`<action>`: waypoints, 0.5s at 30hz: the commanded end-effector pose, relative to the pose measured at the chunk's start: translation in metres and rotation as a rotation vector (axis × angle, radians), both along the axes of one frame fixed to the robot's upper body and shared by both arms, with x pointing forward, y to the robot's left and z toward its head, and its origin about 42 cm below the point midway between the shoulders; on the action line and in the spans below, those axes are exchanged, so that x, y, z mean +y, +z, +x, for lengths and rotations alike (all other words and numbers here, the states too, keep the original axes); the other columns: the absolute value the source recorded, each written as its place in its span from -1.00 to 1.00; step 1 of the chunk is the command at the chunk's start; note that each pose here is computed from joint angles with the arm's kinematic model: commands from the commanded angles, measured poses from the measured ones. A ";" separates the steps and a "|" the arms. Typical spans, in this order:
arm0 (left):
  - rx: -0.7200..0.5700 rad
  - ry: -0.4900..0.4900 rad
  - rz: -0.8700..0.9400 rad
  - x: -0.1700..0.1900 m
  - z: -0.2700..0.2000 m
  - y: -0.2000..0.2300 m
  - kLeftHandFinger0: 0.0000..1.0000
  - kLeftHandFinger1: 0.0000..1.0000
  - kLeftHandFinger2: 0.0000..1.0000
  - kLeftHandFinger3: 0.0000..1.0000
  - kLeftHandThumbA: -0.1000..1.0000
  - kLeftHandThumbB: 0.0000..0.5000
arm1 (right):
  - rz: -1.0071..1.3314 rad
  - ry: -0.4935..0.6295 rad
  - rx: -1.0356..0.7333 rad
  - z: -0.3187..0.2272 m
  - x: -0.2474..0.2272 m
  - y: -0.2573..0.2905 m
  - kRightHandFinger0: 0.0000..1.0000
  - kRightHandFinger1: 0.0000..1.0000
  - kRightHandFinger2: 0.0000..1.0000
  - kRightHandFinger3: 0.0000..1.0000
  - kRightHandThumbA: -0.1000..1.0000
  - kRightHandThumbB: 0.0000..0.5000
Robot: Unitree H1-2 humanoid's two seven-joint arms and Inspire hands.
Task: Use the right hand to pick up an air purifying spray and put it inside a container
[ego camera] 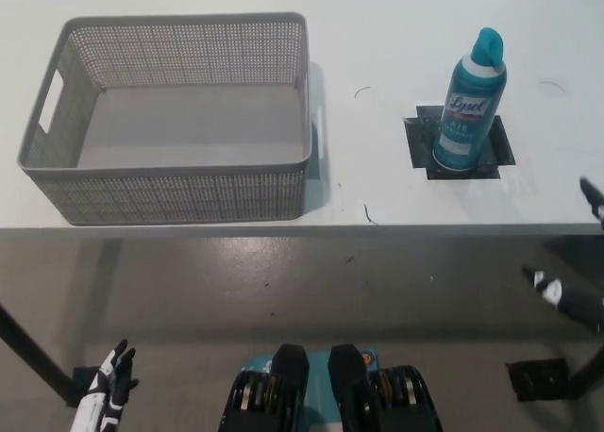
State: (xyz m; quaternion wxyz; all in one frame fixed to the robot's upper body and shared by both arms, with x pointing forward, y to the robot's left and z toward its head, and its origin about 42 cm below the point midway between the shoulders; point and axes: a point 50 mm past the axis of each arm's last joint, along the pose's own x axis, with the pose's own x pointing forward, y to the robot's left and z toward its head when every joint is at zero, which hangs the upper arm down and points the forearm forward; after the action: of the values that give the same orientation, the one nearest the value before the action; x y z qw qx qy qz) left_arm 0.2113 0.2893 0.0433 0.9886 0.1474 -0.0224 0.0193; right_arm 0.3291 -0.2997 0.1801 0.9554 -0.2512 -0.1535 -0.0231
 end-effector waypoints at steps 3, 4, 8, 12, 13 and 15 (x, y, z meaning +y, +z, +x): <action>-0.063 -0.004 0.022 0.002 -0.007 0.002 0.79 1.00 1.00 1.00 0.92 0.93 | -0.023 -0.074 0.004 0.063 -0.006 0.038 1.00 1.00 1.00 1.00 0.88 1.00; -0.066 -0.004 0.022 0.003 -0.007 0.003 0.79 1.00 1.00 1.00 0.91 0.92 | -0.035 -0.084 0.003 0.067 -0.005 0.039 1.00 1.00 1.00 1.00 0.91 1.00; -0.072 -0.004 0.032 0.003 -0.006 0.002 0.76 1.00 1.00 1.00 0.91 0.97 | 0.064 -0.022 -0.013 0.106 0.003 0.058 1.00 1.00 1.00 1.00 0.73 1.00; -0.076 0.000 0.024 0.003 -0.006 0.003 0.75 1.00 1.00 1.00 0.87 0.98 | 0.112 -0.006 0.016 0.135 0.012 0.061 1.00 1.00 1.00 1.00 0.67 1.00; -0.077 0.000 0.026 0.003 -0.006 0.004 0.74 1.00 1.00 1.00 0.87 0.99 | 0.110 -0.007 0.020 0.139 0.014 0.061 1.00 1.00 1.00 1.00 0.67 1.00; -0.076 -0.002 0.029 0.004 -0.007 0.005 0.74 1.00 1.00 1.00 0.84 1.00 | 0.102 -0.013 0.026 0.150 0.020 0.062 1.00 1.00 1.00 1.00 0.67 1.00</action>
State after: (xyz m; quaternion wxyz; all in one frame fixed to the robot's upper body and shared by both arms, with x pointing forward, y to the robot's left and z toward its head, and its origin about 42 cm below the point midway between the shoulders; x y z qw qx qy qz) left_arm 0.2066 0.2901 0.0405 0.9876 0.1530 -0.0317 0.0166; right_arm 0.4532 -0.2897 0.2193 0.9670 -0.2255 -0.1133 -0.0343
